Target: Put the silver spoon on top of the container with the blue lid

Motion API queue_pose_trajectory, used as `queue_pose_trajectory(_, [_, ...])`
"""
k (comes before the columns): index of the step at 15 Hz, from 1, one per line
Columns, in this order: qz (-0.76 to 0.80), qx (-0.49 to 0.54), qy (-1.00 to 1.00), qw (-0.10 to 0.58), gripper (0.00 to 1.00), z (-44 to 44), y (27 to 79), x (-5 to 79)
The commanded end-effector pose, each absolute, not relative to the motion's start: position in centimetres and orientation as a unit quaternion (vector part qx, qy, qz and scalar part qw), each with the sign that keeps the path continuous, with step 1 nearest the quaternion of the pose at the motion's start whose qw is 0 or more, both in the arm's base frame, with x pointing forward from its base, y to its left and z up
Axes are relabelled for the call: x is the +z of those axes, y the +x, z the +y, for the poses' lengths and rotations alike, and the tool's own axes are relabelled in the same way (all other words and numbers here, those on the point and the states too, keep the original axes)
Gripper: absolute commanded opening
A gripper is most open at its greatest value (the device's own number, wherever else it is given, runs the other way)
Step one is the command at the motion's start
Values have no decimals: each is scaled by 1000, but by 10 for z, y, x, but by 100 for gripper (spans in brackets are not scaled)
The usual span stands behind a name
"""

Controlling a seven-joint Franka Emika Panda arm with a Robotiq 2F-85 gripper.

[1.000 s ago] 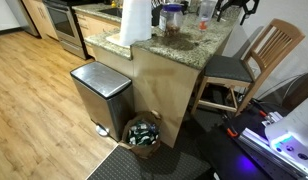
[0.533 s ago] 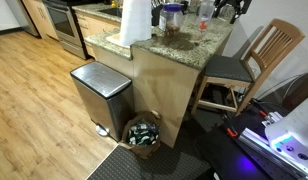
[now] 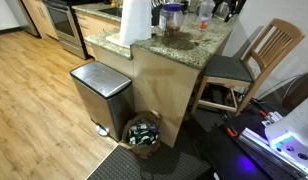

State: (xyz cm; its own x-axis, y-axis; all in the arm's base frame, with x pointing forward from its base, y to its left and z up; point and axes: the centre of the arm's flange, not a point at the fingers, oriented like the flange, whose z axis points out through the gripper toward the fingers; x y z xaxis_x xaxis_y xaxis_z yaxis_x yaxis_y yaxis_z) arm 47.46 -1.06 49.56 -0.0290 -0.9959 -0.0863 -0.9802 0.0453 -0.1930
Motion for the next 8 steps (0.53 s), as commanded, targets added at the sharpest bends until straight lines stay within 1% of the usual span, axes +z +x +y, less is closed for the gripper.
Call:
queue_pose_trajectory(1, [735, -40, -672, 82, 100, -9, 503, 465])
queue_pose_trajectory(6, [762, -72, -636, 103, 100, 2, 546, 422])
queue_pose_trajectory(8, [768, -62, -631, 93, 100, 1, 557, 412])
